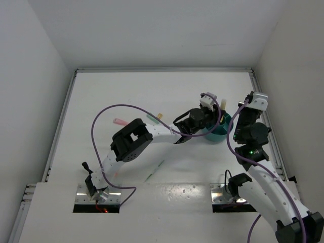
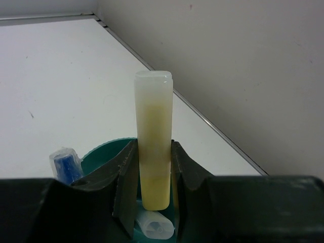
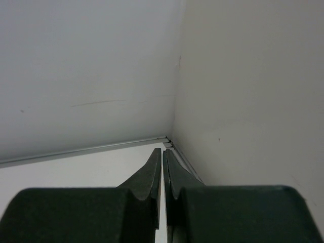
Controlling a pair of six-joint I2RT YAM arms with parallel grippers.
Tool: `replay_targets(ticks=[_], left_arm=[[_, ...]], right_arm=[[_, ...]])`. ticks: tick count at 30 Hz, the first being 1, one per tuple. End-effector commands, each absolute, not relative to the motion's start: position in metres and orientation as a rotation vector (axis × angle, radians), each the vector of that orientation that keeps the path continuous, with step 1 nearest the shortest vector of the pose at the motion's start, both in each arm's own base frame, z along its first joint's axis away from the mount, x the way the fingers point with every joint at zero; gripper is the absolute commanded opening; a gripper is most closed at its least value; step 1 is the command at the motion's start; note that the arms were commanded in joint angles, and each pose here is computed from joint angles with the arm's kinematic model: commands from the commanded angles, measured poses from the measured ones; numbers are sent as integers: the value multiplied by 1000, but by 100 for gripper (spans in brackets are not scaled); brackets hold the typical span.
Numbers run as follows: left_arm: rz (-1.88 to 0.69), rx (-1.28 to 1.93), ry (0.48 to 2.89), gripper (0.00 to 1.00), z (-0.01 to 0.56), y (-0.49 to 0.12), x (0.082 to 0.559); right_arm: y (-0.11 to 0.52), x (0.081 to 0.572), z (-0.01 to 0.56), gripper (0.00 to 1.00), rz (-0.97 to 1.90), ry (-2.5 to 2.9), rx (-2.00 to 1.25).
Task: Sort the stationery into containers
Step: Place the pen in the storage box.
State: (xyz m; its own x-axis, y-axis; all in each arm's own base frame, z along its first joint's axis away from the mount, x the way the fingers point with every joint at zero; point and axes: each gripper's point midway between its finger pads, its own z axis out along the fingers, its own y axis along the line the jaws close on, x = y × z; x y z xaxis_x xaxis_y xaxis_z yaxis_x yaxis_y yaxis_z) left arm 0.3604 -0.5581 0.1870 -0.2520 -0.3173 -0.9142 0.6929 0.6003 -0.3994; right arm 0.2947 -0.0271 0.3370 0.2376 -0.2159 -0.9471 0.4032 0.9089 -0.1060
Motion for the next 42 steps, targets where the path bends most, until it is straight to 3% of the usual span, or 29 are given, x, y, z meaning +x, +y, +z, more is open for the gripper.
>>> replay_targets(ticks=[1, 6, 9, 10, 13, 21, 25, 26, 27, 28, 29, 32, 33, 36, 37, 38, 40, 41, 42], left_arm=[[-1043, 290, 1477, 0, 213, -561, 368], [-1061, 307, 1488, 5, 210, -564, 364], [-1050, 314, 1510, 19, 204, -564, 364], [-1045, 318, 1522, 34, 201, -564, 364], [-1043, 319, 1525, 41, 206, -564, 364], [-1022, 326, 1509, 48, 225, -558, 369], [-1018, 331, 1440, 48, 270, -550, 366], [-1014, 335, 1428, 47, 279, -545, 363], [-995, 351, 1403, 46, 291, -540, 361], [-975, 351, 1395, 44, 297, -532, 359], [-966, 316, 1350, 31, 333, -515, 355], [-834, 262, 1436, 1, 341, -473, 353], [-756, 246, 1507, 0, 348, -445, 347], [-544, -30, 1693, 1, 319, -359, 364], [-461, -153, 1781, 18, 298, -315, 357], [-394, -268, 1812, 68, 285, -275, 365], [-323, -403, 1880, 90, 267, -217, 351], [-245, -427, 1931, 96, 241, -192, 345], [-171, -480, 1944, 100, 231, -159, 346]], right_arm=[[-30, 290, 349, 3, -413, 1210, 210], [-32, 289, 350, 3, -415, 1204, 223], [-32, 289, 350, 3, -415, 1204, 223], [-32, 289, 350, 3, -415, 1204, 223], [-32, 289, 350, 3, -415, 1204, 223], [-32, 289, 350, 3, -415, 1204, 223], [-32, 288, 352, 8, -412, 1196, 227], [-32, 288, 352, 12, -412, 1196, 227], [-31, 289, 349, 25, -418, 1212, 219], [-30, 290, 347, 32, -417, 1220, 203], [-26, 293, 344, 38, -411, 1232, 176], [-7, 301, 340, 58, -357, 1288, 58], [1, 305, 328, 66, -341, 1343, 1], [34, 314, 312, 75, -243, 1429, -207], [57, 315, 314, 79, -154, 1429, -321], [71, 319, 301, 81, -114, 1468, -410], [111, 311, 268, 78, 34, 1549, -664], [125, 311, 272, 68, 82, 1545, -751], [135, 311, 263, 50, 138, 1581, -807]])
